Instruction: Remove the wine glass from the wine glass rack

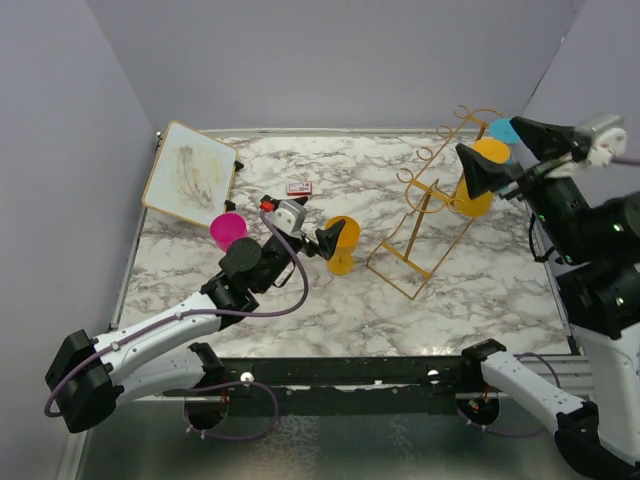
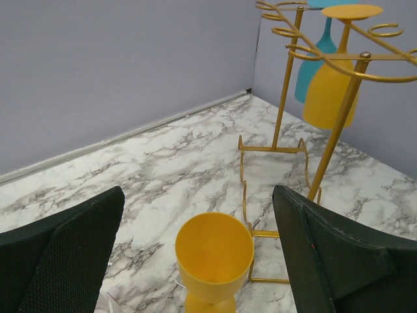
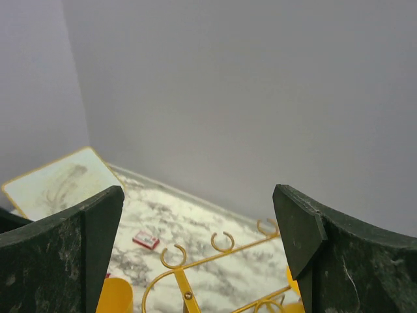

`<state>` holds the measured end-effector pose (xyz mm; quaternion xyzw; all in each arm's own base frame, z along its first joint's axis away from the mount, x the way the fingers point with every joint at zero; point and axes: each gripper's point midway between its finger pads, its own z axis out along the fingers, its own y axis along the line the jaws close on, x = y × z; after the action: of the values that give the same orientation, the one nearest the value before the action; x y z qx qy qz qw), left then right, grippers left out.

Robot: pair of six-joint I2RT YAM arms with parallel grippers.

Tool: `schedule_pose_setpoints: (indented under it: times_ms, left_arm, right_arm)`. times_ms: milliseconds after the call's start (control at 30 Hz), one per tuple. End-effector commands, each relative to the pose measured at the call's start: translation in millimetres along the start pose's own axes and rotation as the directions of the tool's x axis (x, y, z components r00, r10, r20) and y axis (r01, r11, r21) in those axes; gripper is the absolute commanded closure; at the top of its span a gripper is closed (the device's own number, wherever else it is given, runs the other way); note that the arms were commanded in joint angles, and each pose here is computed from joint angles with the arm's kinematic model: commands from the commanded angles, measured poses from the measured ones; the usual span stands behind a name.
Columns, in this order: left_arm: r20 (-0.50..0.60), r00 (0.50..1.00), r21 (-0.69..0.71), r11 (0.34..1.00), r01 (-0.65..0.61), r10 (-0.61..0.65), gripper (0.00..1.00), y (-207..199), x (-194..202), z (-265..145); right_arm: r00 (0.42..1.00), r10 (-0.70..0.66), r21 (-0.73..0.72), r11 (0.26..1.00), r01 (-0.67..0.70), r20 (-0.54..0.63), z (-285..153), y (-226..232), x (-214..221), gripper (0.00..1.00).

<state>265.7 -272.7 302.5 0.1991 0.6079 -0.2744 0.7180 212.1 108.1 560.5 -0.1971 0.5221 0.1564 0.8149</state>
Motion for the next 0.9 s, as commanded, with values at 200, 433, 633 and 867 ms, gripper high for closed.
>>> schedule_pose_setpoints:
  times_ms: [200, 433, 633, 867]
  left_arm:
    - [-0.004, 0.997, 0.007, 0.997, 0.075, -0.075, 0.01, -1, -39, -19]
    - [-0.028, 0.995, 0.024, 0.995, 0.098, -0.097, 0.01, -5, -47, -22]
    - [-0.027, 0.994, 0.05, 0.993, 0.11, -0.108, 0.01, -10, -60, -24]
    - [-0.052, 0.993, 0.125, 0.985, 0.115, -0.109, 0.01, -23, -71, -26]
  right_arm:
    - [0.921, 0.266, 0.413, 0.901, -0.133, -0.284, 53, -58, 121, 0.0]
    - [0.891, 0.386, 0.499, 0.836, -0.229, -0.238, 71, -98, 132, 0.0]
    - [0.834, 0.53, 0.555, 0.745, -0.371, -0.154, 34, -158, 142, 0.0]
    - [0.741, 0.672, 0.641, 0.565, -0.519, 0.008, -30, -177, 161, 0.04]
